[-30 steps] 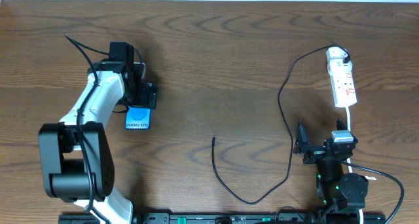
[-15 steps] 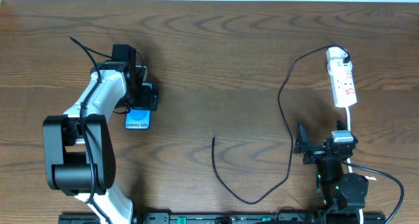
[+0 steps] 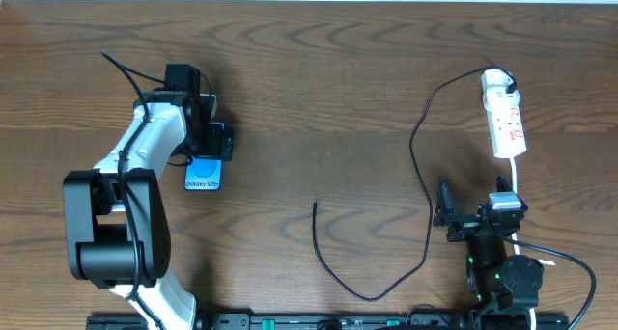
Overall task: Plug charger to phone and switch on socket
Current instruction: 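Lower the open left gripper down over the phone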
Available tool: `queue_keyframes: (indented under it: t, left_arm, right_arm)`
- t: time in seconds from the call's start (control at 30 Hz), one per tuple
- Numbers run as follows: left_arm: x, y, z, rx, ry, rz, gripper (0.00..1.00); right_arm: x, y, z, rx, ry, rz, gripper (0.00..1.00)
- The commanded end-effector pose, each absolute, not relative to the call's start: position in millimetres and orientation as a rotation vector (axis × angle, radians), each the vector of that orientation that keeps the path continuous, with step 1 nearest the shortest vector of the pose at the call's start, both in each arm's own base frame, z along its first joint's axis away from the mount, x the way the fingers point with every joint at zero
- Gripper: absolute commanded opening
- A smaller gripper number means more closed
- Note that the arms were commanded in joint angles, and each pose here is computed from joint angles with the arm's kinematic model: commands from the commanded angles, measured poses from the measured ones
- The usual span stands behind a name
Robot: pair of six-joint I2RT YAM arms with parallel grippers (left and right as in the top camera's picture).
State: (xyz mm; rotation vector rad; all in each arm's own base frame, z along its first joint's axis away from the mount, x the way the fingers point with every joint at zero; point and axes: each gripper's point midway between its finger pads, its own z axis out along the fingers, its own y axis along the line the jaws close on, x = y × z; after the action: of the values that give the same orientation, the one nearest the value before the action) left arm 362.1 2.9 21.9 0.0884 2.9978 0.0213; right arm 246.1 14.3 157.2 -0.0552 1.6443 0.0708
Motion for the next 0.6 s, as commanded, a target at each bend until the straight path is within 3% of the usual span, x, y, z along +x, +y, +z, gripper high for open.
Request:
queue_keyframes:
  t: [0.0,0.57]
  left_arm:
    - [358.4,5.7,16.9,0.067,3.014,0.039,0.98]
    - [357.1,5.6,16.1,0.067,3.019,0.038,0.98]
  right_arm:
    - [245.6,17.0,157.3,-0.057,1.642,0.089,0.99]
    - [245.6,17.0,157.3,-0.057,1.642,0.089,0.99]
